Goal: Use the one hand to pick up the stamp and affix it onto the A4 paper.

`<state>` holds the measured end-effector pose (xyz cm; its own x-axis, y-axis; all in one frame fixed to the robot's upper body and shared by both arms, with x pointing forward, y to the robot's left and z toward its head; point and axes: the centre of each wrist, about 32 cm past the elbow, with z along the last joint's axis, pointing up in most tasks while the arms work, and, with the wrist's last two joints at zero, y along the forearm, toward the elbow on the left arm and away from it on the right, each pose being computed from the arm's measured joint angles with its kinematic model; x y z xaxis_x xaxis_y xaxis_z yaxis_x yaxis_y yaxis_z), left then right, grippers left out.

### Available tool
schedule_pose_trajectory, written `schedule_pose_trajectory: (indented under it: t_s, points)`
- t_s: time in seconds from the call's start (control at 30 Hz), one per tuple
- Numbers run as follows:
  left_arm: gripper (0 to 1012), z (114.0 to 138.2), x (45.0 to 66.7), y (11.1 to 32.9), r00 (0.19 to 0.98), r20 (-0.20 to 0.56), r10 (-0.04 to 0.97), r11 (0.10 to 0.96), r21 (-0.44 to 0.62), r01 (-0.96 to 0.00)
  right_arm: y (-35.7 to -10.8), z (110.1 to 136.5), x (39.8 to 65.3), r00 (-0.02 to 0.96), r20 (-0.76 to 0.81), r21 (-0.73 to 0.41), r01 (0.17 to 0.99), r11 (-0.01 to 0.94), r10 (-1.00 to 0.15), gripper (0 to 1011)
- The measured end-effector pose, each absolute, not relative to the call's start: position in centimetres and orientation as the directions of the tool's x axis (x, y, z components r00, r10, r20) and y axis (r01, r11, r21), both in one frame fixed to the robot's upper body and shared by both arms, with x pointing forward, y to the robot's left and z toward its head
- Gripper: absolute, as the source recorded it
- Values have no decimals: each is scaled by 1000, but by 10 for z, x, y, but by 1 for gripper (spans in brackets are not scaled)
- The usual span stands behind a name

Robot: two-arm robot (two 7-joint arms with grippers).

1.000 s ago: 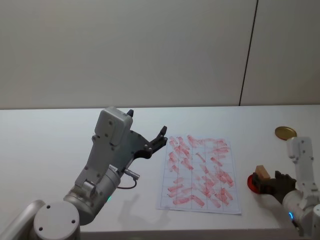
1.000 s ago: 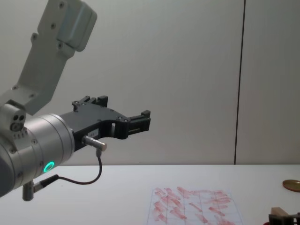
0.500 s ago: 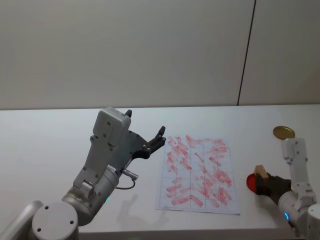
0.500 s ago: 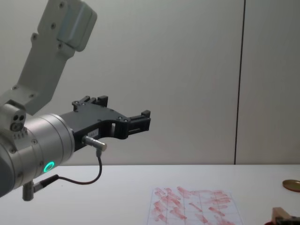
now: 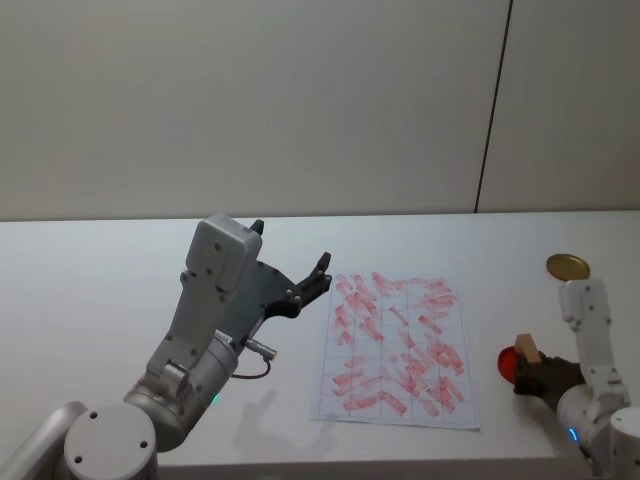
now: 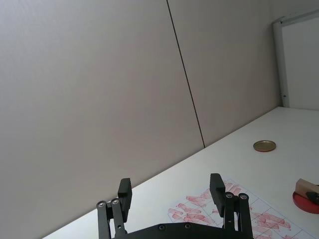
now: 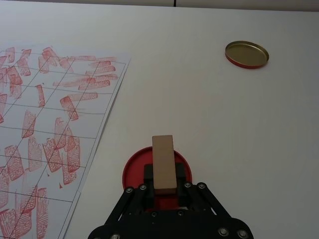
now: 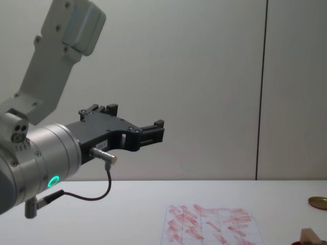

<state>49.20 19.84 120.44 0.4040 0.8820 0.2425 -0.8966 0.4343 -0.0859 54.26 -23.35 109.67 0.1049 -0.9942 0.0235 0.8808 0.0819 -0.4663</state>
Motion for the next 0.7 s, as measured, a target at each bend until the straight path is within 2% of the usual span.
schedule_pose_trajectory:
  t_s: [0.5,0.7]
  points:
    - [993,1204,492,198,404,242,882,434,-86,-897,-234,1096,540,104,34,-467,881,76,-994,219]
    - [993,1204,492,198,404,242,882,434,-86,-897,-231,1105,537,113,37,-420,903,87,-993,219]
